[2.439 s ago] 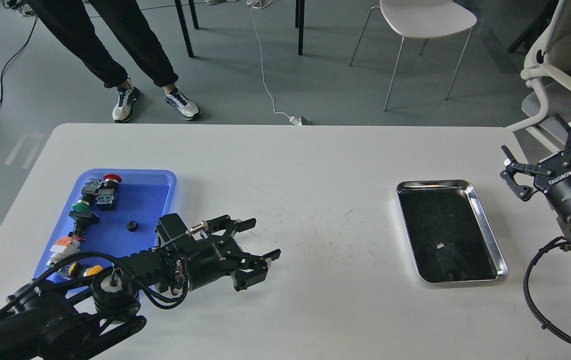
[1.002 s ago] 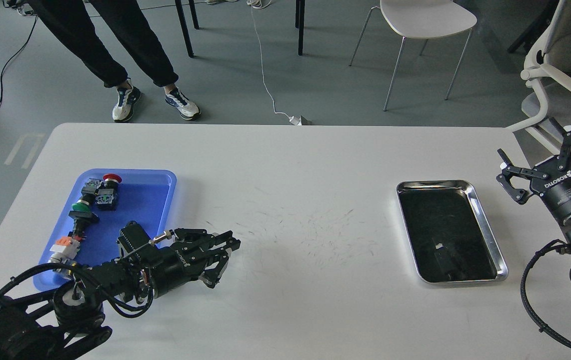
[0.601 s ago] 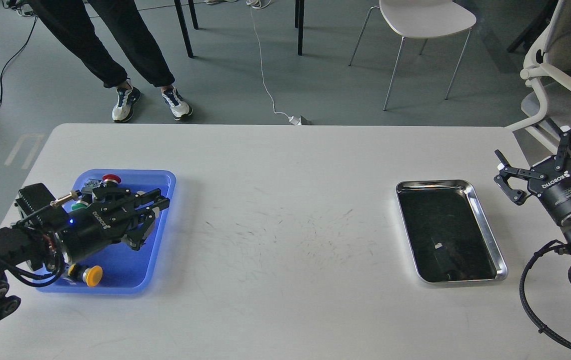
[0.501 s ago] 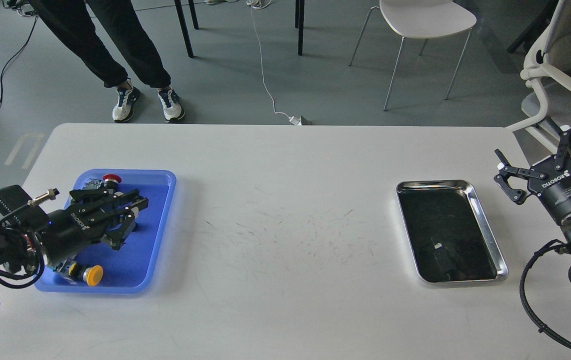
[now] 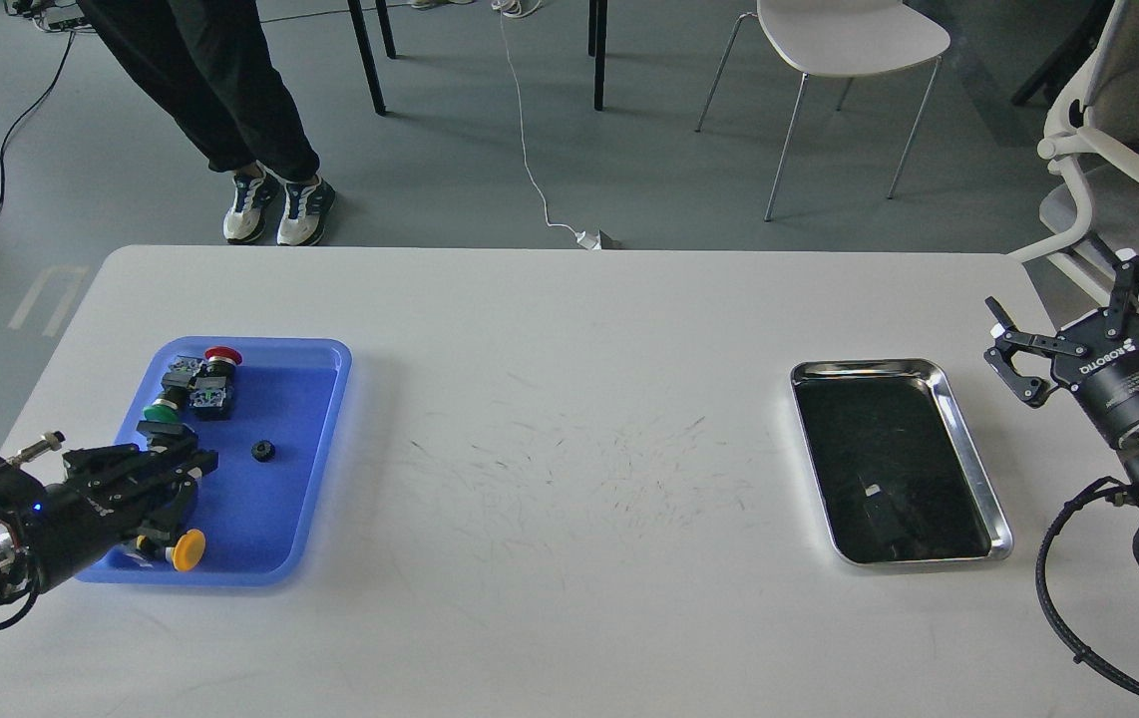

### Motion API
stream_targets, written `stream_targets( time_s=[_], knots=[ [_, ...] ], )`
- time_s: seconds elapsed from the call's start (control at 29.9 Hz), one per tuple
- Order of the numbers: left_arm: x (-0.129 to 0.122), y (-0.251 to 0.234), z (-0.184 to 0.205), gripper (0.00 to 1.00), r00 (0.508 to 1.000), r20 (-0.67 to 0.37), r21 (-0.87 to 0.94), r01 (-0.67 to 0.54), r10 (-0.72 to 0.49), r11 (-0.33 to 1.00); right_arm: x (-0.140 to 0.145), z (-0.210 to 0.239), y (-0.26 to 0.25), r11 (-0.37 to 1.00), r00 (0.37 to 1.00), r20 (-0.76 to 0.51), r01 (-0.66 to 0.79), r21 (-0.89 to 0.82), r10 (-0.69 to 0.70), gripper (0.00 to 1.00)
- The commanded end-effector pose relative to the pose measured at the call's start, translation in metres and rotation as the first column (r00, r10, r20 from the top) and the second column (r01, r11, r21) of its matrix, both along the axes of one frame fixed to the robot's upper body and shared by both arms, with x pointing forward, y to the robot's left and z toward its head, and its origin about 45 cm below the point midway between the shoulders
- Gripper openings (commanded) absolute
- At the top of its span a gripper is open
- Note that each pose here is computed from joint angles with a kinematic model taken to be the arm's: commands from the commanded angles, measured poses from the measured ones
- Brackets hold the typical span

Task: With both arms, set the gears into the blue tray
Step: 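Lower the gear into the blue tray and open the left gripper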

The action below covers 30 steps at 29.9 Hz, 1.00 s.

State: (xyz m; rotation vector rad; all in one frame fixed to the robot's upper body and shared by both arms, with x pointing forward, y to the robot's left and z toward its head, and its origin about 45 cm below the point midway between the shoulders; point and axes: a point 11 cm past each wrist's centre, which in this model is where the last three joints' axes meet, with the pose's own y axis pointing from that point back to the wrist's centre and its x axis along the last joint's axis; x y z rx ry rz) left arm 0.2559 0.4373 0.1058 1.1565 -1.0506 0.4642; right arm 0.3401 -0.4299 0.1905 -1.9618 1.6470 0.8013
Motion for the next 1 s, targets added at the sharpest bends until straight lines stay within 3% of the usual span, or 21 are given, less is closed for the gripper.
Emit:
stream_targets(
  time_s=[0.0,0.2,0.74,0.9,0.97],
  knots=[
    [0.000,-0.005,-0.005,0.05,1.000,-0.003,-0.012,0.001,-0.001,1.000,0.000,0.000,0.000,1.000,1.000,0.001,0.000,0.000,0.000,0.97],
    [-0.004,-0.005,-0.008,0.11,1.000,-0.015,-0.013,-0.001,0.001,1.000,0.000,0.000,0.000,1.000,1.000,0.000,0.000,0.001,0.000,0.97],
    [-0.008,-0.010,-0.008,0.47,1.000,0.000,-0.027,0.011,-0.011,1.000,0.001,0.001,0.000,1.000,1.000,0.004,0.002,0.001,-0.002,0.97],
    [0.006,-0.011,0.006,0.59,0.998,0.060,-0.036,0.018,-0.016,0.999,0.002,0.004,0.000,1.000,1.000,0.011,0.001,0.001,-0.001,0.97],
    [0.024,-0.015,0.023,0.61,0.994,0.112,-0.069,0.008,-0.001,0.998,0.003,0.006,-0.002,1.000,1.000,0.017,0.005,0.000,-0.005,0.97]
  ],
)
